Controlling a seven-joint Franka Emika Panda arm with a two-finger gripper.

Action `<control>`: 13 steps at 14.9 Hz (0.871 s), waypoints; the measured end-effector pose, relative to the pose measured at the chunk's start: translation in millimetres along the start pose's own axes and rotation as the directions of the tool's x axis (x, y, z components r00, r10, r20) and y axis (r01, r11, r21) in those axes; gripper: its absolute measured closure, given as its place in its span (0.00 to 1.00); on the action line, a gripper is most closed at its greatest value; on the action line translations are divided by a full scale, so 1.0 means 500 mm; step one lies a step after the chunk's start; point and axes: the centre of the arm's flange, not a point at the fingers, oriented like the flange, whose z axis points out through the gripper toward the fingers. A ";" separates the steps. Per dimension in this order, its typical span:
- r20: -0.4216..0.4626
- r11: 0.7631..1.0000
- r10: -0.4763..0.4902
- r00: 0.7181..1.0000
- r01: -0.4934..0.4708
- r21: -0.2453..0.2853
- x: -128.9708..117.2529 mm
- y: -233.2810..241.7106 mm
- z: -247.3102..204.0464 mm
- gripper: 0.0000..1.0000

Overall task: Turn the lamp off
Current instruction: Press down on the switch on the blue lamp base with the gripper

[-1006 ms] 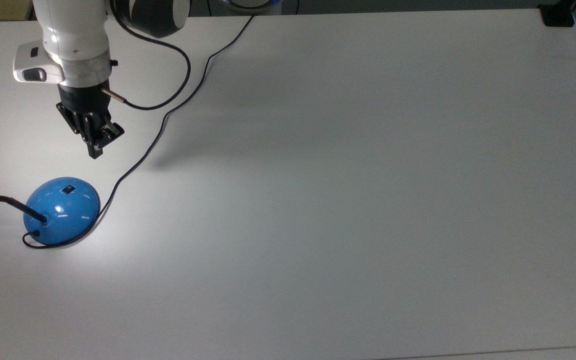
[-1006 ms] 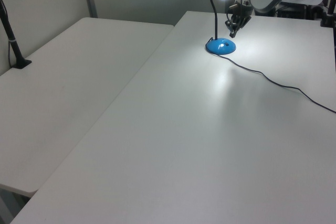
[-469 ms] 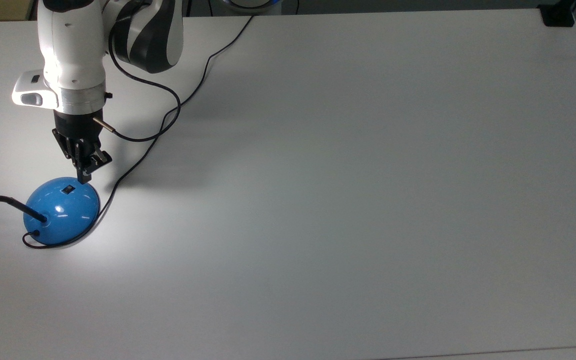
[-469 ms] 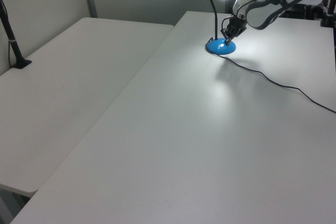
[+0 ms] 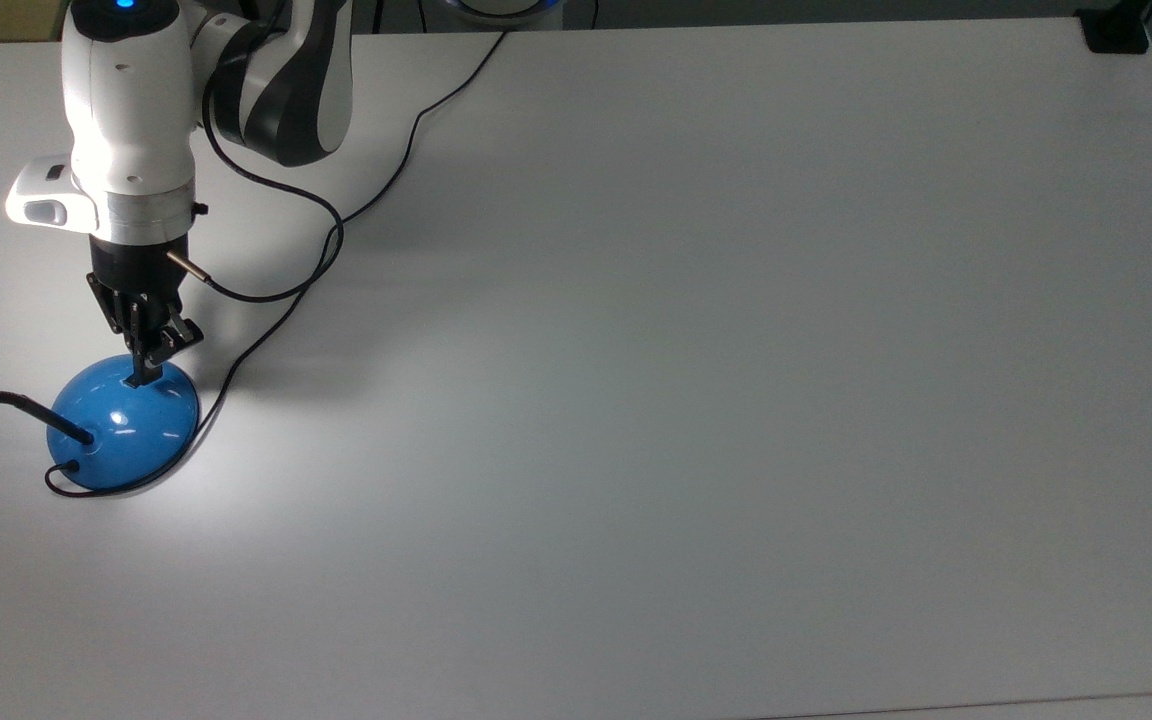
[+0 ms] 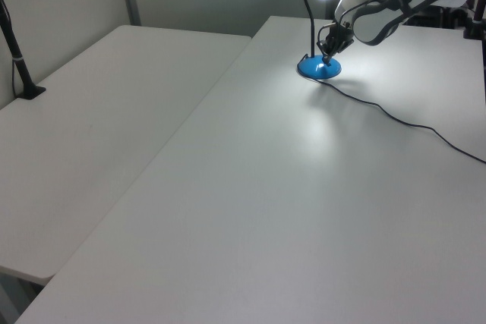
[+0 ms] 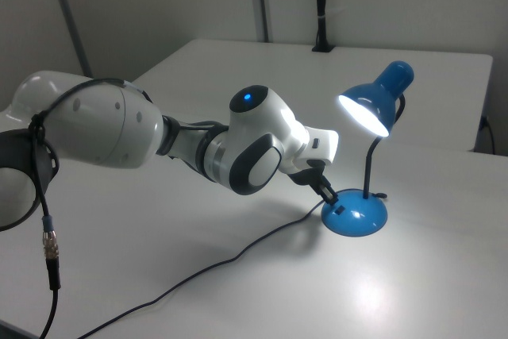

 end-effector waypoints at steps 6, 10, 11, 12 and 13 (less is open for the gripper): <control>-0.004 1.000 0.016 1.000 -0.016 -0.008 0.008 0.025 0.007 0.99; -0.003 1.000 0.016 1.000 -0.016 -0.012 0.008 0.030 0.009 0.99; -0.002 1.000 0.010 1.000 -0.010 -0.015 0.006 0.030 0.012 0.99; 0.001 1.000 0.003 1.000 -0.003 -0.019 0.004 0.029 0.016 0.99; 0.004 1.000 -0.001 1.000 0.001 -0.021 0.001 0.029 0.021 0.99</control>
